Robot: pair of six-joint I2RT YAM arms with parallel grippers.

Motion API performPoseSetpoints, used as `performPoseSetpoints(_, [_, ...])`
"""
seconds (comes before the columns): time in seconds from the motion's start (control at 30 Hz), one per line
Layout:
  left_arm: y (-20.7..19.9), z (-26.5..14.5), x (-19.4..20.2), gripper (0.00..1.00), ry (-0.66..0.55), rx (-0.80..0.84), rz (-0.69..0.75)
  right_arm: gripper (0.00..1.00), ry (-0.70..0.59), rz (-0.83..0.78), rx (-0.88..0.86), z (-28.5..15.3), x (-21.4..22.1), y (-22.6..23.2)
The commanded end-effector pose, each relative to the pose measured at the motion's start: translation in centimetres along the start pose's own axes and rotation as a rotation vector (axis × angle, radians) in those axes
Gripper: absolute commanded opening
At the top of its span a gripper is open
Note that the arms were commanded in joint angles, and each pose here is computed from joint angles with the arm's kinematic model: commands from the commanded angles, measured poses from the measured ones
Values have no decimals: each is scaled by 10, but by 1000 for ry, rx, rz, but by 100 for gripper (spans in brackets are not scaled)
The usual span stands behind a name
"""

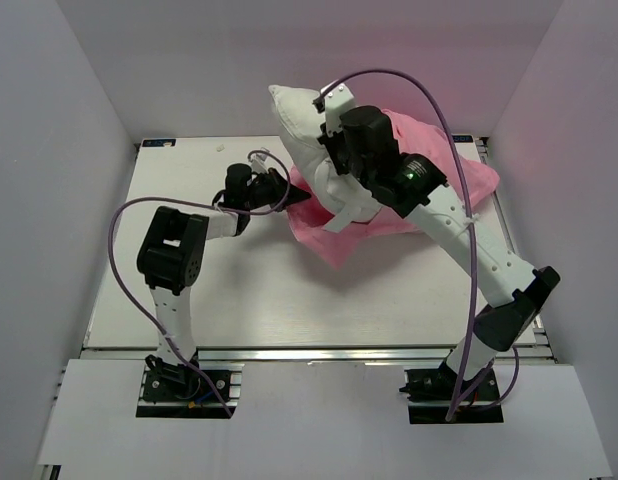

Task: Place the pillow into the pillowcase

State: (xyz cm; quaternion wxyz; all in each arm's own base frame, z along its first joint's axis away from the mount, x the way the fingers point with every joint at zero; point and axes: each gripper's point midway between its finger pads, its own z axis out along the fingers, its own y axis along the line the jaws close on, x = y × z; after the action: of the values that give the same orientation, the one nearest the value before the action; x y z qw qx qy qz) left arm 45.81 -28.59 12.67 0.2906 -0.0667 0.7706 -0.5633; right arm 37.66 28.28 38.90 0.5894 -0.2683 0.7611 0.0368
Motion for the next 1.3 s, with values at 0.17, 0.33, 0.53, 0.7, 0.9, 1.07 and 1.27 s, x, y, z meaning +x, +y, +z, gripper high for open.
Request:
performPoseSetpoints(0.17, [-127, -97, -36, 0, -252, -23, 310, 0, 193, -326, 129, 24, 82, -6])
performPoseSetpoints(0.33, [-163, -183, -47, 0, -517, -196, 382, 0, 415, -515, 529, 54, 148, -43])
performPoseSetpoints(0.53, [-180, -230, -25, 0, -546, -239, 378, 0, 505, -615, 716, 55, 149, -75])
performPoseSetpoints(0.7, [-157, -245, -8, 0, -525, -336, 342, 0, 501, -640, 715, 53, 157, -77])
performPoseSetpoints(0.9, [-170, -278, 0, 0, -563, -386, 356, 0, 531, -601, 701, 66, 175, -85])
performPoseSetpoints(1.07, [-151, -297, 7, 0, -590, -479, 335, 0, 492, -428, 435, 74, 180, -56])
performPoseSetpoints(1.27, [-115, -266, 31, 0, -458, -453, 297, 0, 428, -217, -101, 62, 178, 35])
